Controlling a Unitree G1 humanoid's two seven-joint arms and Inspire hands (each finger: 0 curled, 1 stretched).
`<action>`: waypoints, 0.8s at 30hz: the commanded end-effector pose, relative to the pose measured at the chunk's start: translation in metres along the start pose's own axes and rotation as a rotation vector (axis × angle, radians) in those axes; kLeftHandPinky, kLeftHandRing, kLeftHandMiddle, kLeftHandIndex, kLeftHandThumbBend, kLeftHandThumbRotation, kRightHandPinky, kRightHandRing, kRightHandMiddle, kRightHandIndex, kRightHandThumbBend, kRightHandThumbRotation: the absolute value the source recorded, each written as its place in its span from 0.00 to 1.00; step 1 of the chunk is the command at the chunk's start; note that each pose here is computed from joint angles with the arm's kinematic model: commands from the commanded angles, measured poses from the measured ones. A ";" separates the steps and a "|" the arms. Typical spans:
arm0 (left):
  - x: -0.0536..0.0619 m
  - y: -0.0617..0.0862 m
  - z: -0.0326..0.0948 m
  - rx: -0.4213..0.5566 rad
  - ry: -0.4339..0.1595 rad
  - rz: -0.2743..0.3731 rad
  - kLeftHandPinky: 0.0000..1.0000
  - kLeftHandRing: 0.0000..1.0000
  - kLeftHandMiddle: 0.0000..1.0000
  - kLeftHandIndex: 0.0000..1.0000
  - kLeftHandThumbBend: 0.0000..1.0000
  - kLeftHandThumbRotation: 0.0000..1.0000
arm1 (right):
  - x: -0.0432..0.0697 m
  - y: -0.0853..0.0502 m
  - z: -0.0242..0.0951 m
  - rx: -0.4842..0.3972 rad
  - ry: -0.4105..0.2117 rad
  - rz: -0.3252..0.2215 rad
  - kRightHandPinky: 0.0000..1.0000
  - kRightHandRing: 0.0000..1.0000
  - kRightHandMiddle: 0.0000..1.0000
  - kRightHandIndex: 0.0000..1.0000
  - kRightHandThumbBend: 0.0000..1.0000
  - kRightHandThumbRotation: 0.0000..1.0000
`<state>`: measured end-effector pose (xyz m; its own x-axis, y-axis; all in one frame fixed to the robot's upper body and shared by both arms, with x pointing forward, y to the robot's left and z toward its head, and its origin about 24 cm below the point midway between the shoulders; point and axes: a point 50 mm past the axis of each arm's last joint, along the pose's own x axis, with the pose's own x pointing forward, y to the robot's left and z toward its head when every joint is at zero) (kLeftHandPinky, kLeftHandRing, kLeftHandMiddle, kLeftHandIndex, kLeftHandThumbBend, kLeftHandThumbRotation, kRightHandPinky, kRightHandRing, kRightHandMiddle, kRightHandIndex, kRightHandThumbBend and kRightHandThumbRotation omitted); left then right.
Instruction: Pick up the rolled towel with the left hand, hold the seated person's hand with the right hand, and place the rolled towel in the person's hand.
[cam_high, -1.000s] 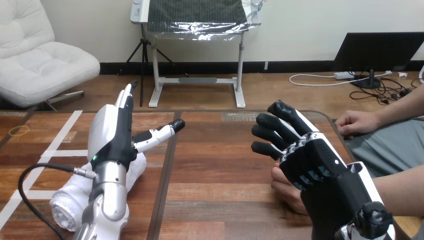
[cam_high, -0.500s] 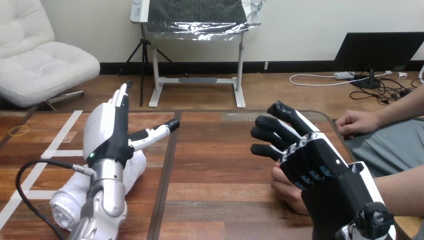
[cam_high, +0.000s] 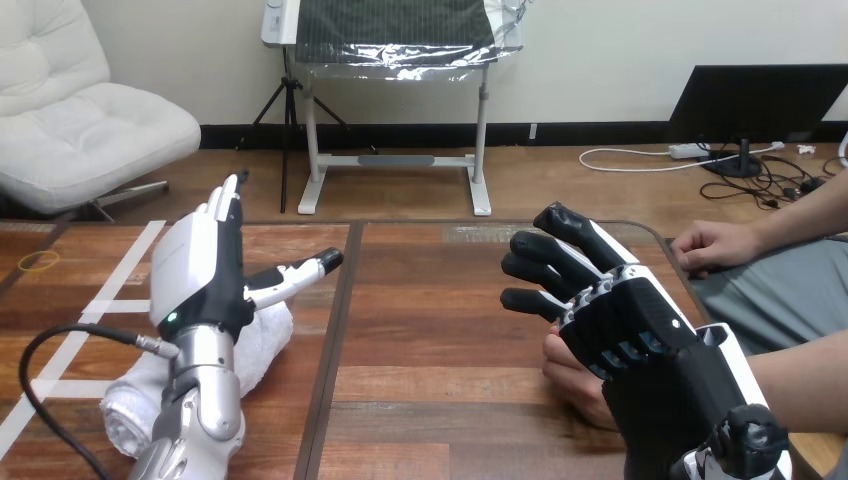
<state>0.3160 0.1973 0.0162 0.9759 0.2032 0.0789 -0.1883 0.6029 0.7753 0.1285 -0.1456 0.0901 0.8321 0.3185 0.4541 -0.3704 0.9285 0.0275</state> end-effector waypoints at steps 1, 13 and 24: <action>0.022 0.019 0.022 0.045 -0.080 0.086 1.00 0.95 0.95 0.94 0.91 0.53 | 0.007 -0.002 0.002 -0.006 -0.057 -0.005 0.80 0.86 0.86 0.88 0.96 1.00; 0.024 0.022 0.018 0.090 -0.043 0.094 1.00 0.96 0.97 0.95 0.92 0.54 | 0.006 -0.002 0.002 -0.011 -0.058 -0.010 0.80 0.86 0.86 0.88 0.96 1.00; 0.027 0.022 0.014 0.139 0.021 0.071 0.99 0.97 0.99 0.98 0.94 0.55 | 0.006 -0.001 0.002 -0.013 -0.060 -0.012 0.80 0.85 0.85 0.88 0.96 1.00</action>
<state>0.3168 0.2069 0.0124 0.9598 0.2782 0.0366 -0.1829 0.5215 0.8334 0.1282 -0.1458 0.0875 0.8345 0.3144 0.4525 -0.3657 0.9303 0.0279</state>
